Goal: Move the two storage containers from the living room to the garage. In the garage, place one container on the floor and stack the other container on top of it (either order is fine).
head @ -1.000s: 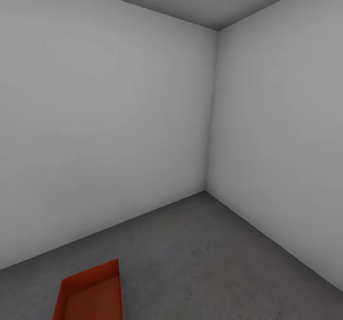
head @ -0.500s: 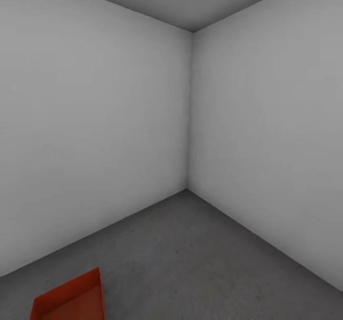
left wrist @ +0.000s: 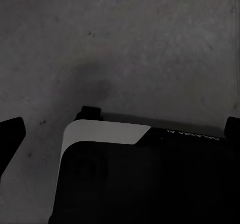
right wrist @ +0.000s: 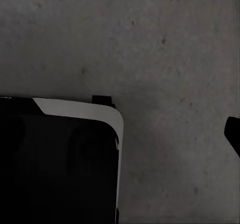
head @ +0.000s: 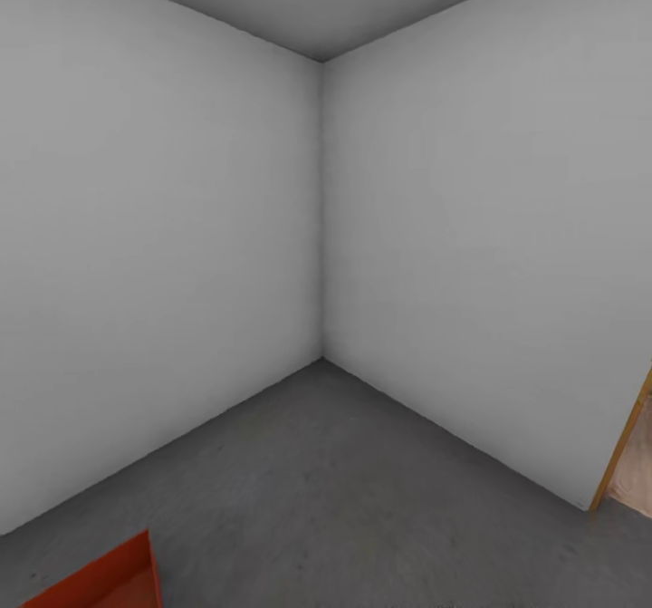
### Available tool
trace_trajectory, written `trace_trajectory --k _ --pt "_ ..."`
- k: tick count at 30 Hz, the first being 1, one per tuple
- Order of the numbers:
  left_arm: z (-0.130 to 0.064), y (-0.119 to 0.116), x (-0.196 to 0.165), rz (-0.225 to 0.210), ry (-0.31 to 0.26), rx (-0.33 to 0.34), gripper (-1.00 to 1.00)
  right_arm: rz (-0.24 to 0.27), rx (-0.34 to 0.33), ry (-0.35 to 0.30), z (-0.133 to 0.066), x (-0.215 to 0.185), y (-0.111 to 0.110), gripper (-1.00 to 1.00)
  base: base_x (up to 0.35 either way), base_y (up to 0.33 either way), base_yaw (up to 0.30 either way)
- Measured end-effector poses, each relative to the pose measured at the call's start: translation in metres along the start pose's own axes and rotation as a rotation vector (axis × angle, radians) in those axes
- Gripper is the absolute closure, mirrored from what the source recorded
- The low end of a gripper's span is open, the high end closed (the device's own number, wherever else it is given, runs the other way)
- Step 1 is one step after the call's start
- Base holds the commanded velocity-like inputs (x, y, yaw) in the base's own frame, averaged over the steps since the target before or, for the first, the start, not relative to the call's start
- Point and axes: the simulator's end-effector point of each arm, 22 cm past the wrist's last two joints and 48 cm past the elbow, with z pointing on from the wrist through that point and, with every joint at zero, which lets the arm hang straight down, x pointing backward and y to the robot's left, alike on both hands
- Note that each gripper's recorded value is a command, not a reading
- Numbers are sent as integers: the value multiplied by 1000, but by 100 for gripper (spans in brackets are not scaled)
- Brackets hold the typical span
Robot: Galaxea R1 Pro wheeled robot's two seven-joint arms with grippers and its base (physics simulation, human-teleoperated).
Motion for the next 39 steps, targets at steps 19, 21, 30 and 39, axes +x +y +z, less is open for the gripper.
trace_trajectory --k 19,21,30,39 --pt "0 0 0 -1 0 -1 -100 1 -2 0 0 0 1 -100 0 0 -282" --pt "0 0 0 -1 0 -1 -100 0 -2 0 0 0 1 -100 0 0 -282" --pt "0 1 0 -7 0 -4 -100 0 -2 0 0 0 1 -100 0 0 -282" --pt "0 0 0 -87 3 -3 -100 1 -2 0 0 0 1 -100 0 0 -282"
